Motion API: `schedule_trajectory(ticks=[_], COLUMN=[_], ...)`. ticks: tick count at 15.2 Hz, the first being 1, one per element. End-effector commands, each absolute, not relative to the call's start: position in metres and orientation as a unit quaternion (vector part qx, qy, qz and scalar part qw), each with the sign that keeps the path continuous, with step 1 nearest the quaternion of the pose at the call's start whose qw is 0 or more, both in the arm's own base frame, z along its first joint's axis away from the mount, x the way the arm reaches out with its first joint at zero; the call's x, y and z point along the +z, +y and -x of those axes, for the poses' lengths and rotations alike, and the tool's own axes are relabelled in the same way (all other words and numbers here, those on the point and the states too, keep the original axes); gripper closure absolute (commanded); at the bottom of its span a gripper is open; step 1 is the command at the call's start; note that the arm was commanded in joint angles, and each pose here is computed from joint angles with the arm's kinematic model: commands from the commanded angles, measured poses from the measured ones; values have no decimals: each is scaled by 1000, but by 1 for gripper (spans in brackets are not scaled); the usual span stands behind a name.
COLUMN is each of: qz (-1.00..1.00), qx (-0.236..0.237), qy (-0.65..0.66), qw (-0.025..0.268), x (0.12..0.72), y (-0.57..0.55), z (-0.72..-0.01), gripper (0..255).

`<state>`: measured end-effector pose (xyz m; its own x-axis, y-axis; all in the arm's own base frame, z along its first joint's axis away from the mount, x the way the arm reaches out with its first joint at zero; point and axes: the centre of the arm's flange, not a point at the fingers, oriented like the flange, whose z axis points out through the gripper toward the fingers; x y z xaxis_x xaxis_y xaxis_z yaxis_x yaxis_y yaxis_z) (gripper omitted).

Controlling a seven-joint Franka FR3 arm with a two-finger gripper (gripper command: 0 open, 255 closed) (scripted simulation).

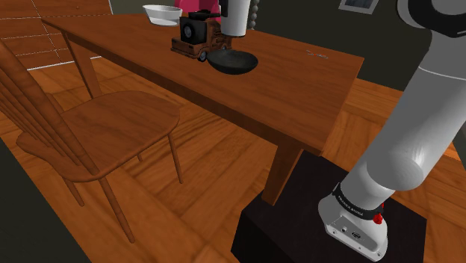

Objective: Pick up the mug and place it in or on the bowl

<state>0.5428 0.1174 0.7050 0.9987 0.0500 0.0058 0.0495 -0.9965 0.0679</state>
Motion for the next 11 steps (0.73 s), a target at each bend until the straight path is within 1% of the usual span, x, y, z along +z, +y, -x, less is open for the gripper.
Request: schedule_trajectory(ticks=[1, 11], qz=[-999, -999], qx=[4, 4], qy=[25, 25], qw=[34, 34], x=[694, 644], y=[117, 117], z=[-543, -543], gripper=[255, 255])
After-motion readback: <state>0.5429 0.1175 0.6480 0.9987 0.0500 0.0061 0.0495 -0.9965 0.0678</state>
